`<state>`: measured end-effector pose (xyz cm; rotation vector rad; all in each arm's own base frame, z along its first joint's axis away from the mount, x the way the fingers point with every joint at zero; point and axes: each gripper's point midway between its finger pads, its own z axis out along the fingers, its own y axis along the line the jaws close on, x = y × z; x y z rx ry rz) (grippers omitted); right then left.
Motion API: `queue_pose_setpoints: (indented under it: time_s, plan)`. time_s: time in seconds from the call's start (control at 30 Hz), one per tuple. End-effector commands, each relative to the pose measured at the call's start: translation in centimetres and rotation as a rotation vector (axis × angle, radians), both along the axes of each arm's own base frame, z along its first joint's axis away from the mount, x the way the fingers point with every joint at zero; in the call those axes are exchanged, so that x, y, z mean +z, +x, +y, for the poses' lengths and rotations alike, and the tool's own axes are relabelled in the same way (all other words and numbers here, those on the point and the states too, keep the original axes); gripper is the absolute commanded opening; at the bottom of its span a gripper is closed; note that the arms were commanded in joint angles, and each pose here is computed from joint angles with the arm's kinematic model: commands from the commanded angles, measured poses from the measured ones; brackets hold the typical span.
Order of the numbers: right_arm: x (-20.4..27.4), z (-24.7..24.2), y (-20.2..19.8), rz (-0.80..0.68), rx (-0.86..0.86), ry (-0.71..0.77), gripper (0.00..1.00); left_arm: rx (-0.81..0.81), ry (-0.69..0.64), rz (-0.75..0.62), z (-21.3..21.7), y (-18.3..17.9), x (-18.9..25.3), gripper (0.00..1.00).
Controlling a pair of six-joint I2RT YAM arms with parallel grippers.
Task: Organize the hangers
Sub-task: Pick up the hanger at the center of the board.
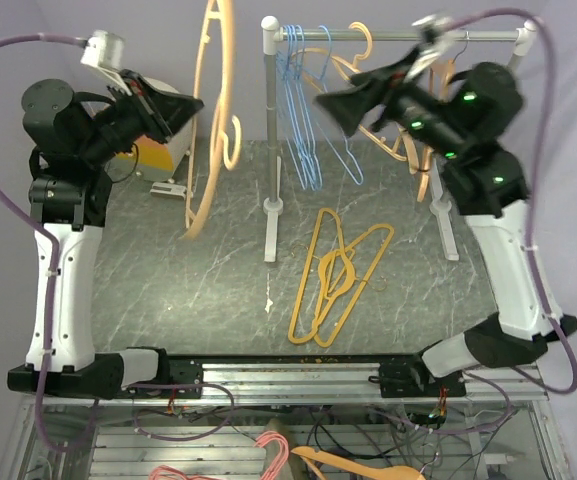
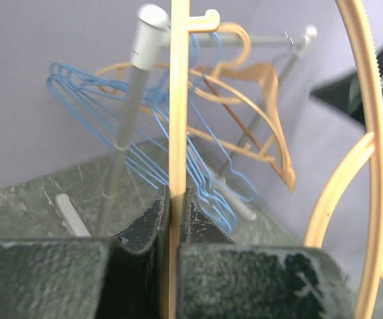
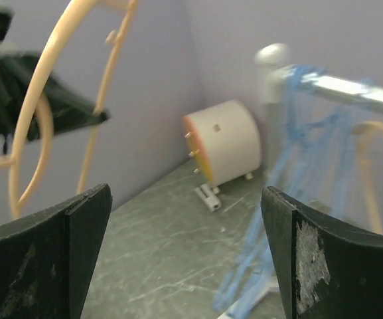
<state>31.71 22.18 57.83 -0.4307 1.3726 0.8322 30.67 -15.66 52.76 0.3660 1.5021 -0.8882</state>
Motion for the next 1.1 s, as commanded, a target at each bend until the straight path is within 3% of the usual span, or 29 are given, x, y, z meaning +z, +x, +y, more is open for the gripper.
queue_pose_setpoints:
  time_s: [0.0,0.1,0.27,0.37,0.53,0.67,1.07]
  plan:
    - [-2.7,5.0,-0.7,-0.013,-0.001,-0.115,0.95,-0.028,-0.247,-0.025,1.3,0.5,4.7,0.07]
    - [-3.7,5.5,-1.8,-0.054,-0.002,-0.102,0.95,0.06,-0.284,-0.009,3.3,1.8,4.9,0.07]
    - [-11.0,11.1,-4.4,-0.029,0.125,-0.162,0.94,0.169,-0.344,0.078,5.1,4.4,3.4,0.07]
    - [-13.0,12.9,-5.8,-0.057,0.109,-0.151,0.94,0.221,-0.375,0.127,6.0,6.0,2.3,0.07]
    - [-13.4,16.2,-8.5,-0.111,0.14,-0.08,0.94,0.362,-0.371,0.194,8.1,8.1,0.2,0.07]
    - [-13.9,18.8,-7.7,-0.109,0.076,-0.092,0.94,0.451,-0.361,0.227,9.7,9.0,-1.3,0.07]
    - [-13.0,24.4,-5.7,-0.122,0.103,-0.066,0.97,0.439,-0.354,0.237,9.6,9.5,-1.9,0.07]
